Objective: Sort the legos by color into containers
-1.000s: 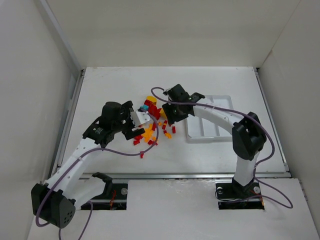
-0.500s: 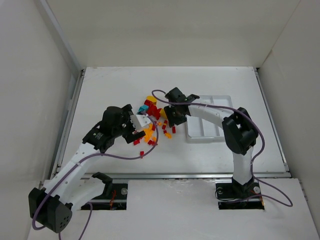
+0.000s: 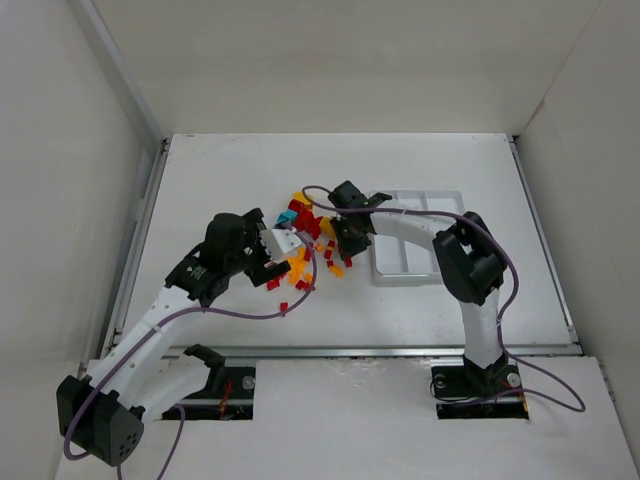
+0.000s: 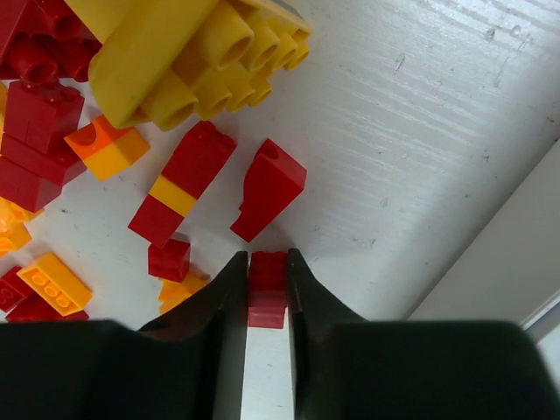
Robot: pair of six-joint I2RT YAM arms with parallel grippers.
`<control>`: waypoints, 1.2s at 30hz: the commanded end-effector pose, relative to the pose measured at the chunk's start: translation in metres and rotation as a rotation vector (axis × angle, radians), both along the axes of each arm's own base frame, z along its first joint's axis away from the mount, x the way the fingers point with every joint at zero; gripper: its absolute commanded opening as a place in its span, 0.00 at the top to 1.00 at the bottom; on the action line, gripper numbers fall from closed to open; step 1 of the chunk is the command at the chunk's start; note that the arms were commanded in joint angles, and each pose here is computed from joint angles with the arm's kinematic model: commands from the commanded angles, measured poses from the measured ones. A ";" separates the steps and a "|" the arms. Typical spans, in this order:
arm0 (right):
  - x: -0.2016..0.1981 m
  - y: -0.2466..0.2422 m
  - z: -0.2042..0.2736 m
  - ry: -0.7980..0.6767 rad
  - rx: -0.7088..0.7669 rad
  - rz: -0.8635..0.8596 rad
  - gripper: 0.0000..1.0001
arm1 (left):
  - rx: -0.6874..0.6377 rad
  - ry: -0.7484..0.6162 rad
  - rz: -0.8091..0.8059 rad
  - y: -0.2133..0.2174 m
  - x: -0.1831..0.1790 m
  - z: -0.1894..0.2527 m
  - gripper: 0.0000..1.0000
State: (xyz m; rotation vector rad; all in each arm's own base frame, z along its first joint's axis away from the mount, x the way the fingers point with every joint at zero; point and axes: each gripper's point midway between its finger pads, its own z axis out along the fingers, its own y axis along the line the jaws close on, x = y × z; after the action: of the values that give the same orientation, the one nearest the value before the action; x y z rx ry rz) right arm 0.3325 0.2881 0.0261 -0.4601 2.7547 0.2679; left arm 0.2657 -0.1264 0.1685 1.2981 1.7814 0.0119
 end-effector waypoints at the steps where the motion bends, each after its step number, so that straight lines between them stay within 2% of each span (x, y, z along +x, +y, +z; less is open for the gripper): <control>1: 0.004 0.007 0.008 -0.024 0.017 -0.012 0.86 | -0.030 -0.037 0.008 -0.002 0.001 0.008 0.00; 3: 0.005 0.005 0.016 -0.038 0.017 -0.016 1.00 | -0.030 -0.037 0.008 -0.002 0.001 0.008 0.00; 5: 0.006 0.003 0.028 -0.061 0.019 -0.022 1.00 | -0.030 -0.037 0.008 -0.002 0.001 0.008 0.00; 8: 0.008 0.008 0.073 -0.142 0.103 -0.017 1.00 | -0.079 -0.043 0.026 -0.008 0.004 0.013 0.00; 11: 0.010 0.018 0.136 -0.298 0.265 0.022 1.00 | -0.189 -0.085 0.038 -0.022 0.011 0.038 0.00; 13: 0.006 0.030 0.191 -0.427 0.438 0.067 1.00 | -0.268 -0.104 0.019 -0.036 0.017 0.056 0.00; 15: -0.007 0.044 0.231 -0.492 0.587 0.162 1.00 | -0.371 -0.075 -0.058 -0.057 0.010 0.074 0.00; 16: -0.010 0.049 0.271 -0.592 0.688 0.201 1.00 | -0.416 -0.094 -0.101 -0.067 0.010 0.094 0.00; 17: -0.014 0.052 0.287 -0.627 0.728 0.238 1.00 | -0.458 -0.061 -0.185 -0.081 0.001 0.102 0.00; 21: -0.039 0.067 0.339 -0.712 0.884 0.423 1.00 | -0.592 -0.083 -0.384 -0.110 -0.018 0.150 0.00; 22: -0.051 0.072 0.350 -0.718 0.929 0.508 1.00 | -0.616 -0.091 -0.422 -0.115 -0.022 0.160 0.00; 25: -0.064 0.076 0.372 -0.741 0.989 0.590 1.00 | -0.711 -0.086 -0.518 -0.127 -0.036 0.187 0.00; 28: -0.072 0.074 0.389 -0.786 1.025 0.628 1.00 | -0.800 -0.064 -0.585 -0.133 -0.051 0.213 0.09; 36: -0.089 0.061 0.410 -0.881 1.074 0.646 1.00 | -0.891 0.060 -0.612 -0.139 -0.066 0.221 0.25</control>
State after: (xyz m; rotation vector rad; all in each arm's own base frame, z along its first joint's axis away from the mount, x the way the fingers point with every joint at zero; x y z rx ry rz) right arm 0.2620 0.3521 0.3888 -0.7973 1.4979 1.2158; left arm 0.2231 -0.2572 0.3634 1.0675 1.1938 -0.9087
